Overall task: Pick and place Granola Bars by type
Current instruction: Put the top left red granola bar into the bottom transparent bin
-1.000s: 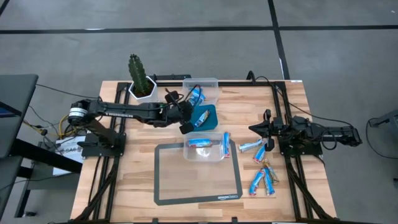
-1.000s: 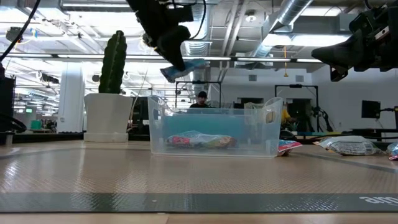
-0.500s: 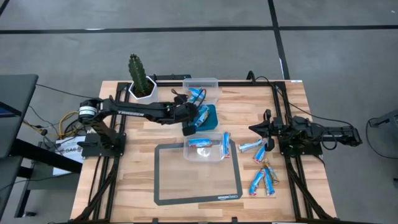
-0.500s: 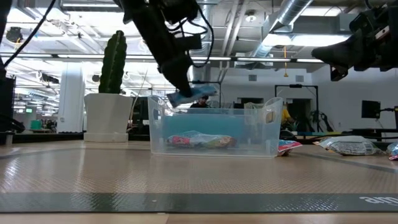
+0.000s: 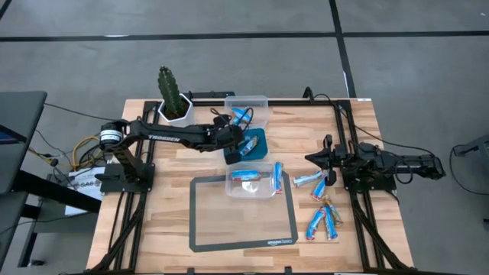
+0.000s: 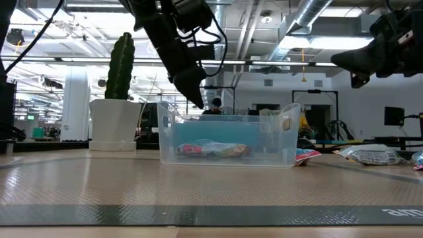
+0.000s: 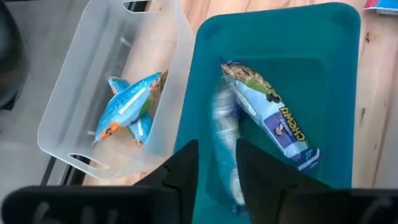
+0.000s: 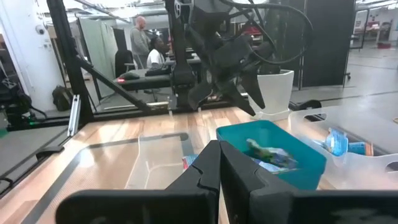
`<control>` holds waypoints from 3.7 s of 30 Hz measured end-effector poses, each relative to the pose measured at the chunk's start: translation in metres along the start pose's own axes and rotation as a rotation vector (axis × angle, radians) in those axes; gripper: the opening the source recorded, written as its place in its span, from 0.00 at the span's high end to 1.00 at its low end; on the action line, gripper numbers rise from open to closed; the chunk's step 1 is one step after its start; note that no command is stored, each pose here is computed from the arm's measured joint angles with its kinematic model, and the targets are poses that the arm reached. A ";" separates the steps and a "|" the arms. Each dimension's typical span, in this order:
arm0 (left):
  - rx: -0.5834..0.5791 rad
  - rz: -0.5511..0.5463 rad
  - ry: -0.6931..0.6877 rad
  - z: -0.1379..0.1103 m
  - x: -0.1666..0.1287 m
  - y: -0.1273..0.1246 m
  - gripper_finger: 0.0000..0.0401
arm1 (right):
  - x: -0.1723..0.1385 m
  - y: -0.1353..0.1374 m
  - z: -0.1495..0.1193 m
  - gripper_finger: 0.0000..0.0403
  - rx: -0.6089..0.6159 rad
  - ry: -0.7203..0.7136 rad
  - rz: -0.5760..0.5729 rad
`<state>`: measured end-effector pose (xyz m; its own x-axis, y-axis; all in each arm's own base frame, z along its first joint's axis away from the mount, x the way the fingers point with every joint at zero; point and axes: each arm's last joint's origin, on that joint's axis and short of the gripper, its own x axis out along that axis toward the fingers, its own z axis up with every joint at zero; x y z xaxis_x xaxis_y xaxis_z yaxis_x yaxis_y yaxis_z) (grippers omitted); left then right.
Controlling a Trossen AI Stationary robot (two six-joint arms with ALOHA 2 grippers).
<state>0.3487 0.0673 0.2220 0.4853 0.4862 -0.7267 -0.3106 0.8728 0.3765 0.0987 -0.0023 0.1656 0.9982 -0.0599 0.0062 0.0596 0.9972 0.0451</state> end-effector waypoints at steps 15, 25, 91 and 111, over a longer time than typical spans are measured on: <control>0.012 -0.170 -0.209 -0.039 -0.028 -0.025 0.68 | 0.000 0.000 0.000 1.00 0.000 0.000 0.000; -0.101 -0.414 -0.403 -0.126 -0.066 -0.029 0.68 | 0.000 0.000 0.000 1.00 0.000 0.000 0.000; -0.201 -0.523 -0.908 -0.238 -0.111 -0.007 0.68 | 0.000 0.000 0.000 1.00 0.000 0.000 0.000; -0.189 -0.514 -0.909 -0.239 -0.111 -0.007 0.68 | 0.000 0.000 0.000 1.00 0.000 0.000 0.000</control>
<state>0.1022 -0.0031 0.1627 0.9989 -0.0219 -0.0414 0.0216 0.9997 -0.0059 0.0987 -0.0023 0.1655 0.9982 -0.0602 0.0059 0.0599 0.9972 0.0451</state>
